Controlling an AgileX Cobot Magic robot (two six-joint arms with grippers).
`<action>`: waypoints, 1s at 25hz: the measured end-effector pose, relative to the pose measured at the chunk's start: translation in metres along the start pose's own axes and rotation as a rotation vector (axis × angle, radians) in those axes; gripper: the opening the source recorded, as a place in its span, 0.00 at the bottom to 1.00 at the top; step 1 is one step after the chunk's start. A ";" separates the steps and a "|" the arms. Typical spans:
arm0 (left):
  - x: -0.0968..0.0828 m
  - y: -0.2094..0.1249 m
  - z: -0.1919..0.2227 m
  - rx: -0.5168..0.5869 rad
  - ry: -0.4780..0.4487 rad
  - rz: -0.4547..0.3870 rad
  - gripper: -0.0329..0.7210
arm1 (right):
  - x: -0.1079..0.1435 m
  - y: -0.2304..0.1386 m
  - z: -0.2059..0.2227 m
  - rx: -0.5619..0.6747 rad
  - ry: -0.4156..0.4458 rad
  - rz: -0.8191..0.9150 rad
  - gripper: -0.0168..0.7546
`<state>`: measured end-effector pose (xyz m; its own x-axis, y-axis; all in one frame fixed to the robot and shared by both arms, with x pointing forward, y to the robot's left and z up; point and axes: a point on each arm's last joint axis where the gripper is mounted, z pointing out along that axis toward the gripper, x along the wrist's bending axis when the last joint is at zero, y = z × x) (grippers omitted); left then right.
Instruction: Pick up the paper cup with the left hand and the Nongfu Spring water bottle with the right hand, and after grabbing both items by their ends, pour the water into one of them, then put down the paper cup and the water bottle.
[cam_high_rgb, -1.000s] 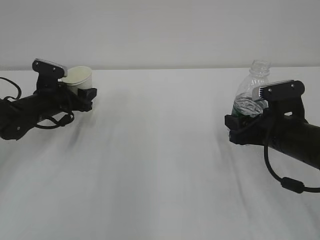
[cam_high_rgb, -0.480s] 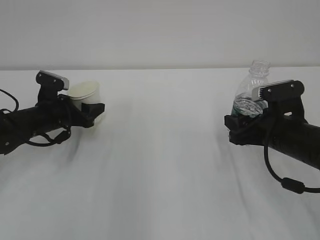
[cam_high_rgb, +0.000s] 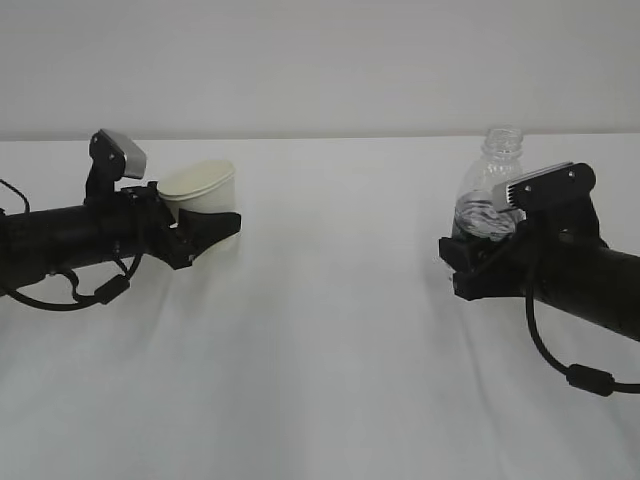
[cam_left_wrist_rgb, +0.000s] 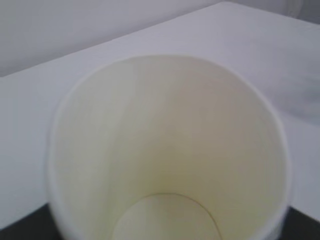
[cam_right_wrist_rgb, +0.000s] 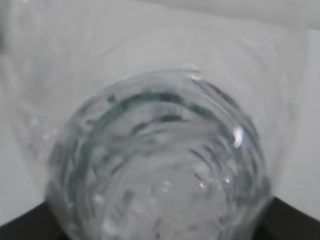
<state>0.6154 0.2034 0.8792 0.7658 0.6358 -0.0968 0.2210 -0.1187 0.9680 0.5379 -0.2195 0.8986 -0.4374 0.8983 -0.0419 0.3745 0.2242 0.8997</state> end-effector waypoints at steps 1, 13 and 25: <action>-0.002 0.002 0.000 -0.007 -0.020 0.000 0.64 | 0.001 0.000 0.000 0.001 0.006 -0.006 0.61; -0.061 0.010 0.028 0.001 -0.253 0.046 0.62 | 0.003 0.012 -0.008 -0.017 0.028 -0.064 0.61; -0.115 0.010 0.051 0.017 -0.401 0.087 0.60 | 0.005 0.019 -0.019 0.027 0.052 -0.150 0.61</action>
<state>0.5597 0.0903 0.8882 0.9559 0.2759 -0.1007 0.1525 -0.1734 0.9730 0.5269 -0.2177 0.9241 -0.5320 0.8331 -0.1517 0.3228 0.3652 0.8732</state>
